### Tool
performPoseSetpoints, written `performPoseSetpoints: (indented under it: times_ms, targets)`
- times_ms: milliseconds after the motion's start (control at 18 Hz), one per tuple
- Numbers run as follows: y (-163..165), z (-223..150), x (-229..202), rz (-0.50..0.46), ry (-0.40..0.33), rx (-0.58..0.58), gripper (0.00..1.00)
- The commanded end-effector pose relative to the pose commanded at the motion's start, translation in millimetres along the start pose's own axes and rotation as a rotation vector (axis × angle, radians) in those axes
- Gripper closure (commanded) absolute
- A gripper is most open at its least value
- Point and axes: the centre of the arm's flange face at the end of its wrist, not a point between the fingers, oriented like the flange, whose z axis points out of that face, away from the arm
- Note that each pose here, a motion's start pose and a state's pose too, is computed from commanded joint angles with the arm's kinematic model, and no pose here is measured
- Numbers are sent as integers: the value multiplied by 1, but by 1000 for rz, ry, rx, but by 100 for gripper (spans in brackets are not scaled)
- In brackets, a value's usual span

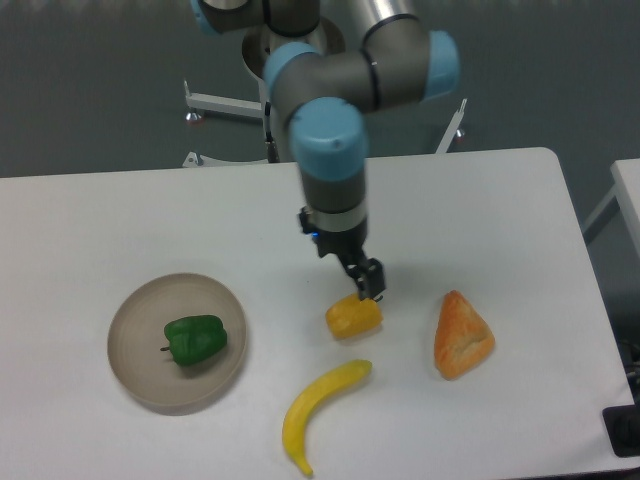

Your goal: Place the green pepper on the plate

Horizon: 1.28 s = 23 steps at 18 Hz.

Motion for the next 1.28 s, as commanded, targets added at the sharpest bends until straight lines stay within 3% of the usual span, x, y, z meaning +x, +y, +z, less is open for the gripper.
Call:
performPoseSetpoints:
  times_ms: [389,1278]
  targets:
    - [51,9,-22,70,28,-19,0]
    - [53,13,-24,70,32,-23,0]
